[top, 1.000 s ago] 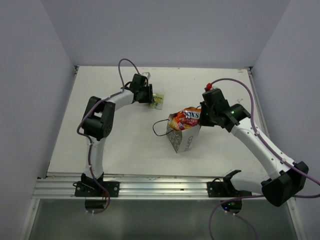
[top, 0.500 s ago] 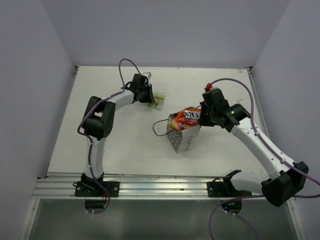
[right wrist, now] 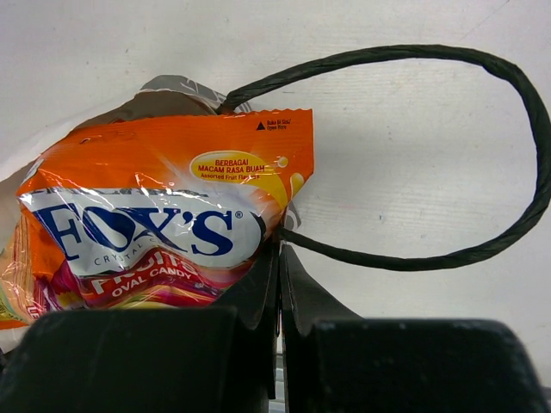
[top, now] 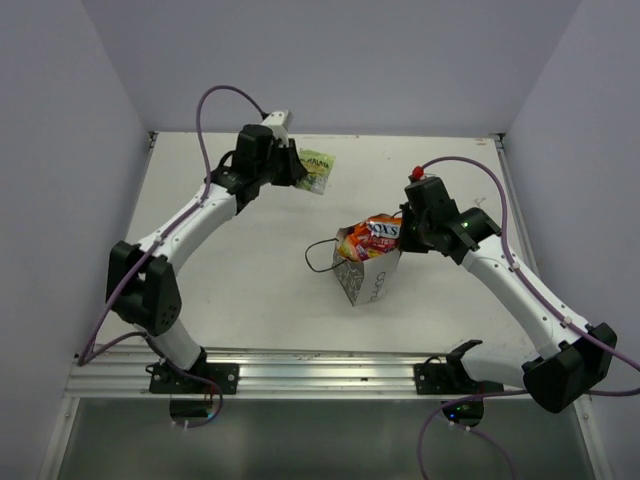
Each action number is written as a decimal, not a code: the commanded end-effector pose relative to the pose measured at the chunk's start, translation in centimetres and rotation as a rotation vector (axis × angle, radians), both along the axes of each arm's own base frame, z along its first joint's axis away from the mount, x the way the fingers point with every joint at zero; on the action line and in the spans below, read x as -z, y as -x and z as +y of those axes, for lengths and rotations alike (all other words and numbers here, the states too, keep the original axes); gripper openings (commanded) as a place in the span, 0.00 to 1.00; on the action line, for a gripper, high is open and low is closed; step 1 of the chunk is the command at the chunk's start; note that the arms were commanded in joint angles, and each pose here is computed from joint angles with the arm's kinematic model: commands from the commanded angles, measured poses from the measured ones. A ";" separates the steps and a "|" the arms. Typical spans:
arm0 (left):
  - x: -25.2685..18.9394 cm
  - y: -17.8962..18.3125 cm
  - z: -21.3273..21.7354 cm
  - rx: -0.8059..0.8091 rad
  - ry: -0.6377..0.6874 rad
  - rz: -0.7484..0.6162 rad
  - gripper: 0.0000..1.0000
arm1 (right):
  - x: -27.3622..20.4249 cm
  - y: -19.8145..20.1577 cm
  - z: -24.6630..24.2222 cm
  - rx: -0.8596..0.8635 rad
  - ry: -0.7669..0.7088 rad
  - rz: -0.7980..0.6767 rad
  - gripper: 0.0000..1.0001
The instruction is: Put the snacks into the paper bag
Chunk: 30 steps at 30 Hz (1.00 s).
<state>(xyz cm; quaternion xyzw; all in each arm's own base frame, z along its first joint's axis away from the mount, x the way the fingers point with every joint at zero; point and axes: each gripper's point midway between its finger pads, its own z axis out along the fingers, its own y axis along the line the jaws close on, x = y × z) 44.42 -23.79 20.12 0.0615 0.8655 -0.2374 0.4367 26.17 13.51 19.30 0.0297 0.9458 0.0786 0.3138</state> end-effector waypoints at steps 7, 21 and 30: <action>-7.8 9.0 -8.3 0.313 -0.045 -0.128 0.00 | -0.2 -0.3 0.8 -0.038 -0.026 -0.004 0.00; 0.1 19.9 -13.1 0.609 -0.390 0.069 0.00 | 0.2 0.1 0.9 -0.042 -0.034 0.006 0.00; 2.4 23.4 -11.9 0.681 -0.645 0.058 0.00 | 0.1 0.1 0.8 -0.042 -0.033 0.004 0.00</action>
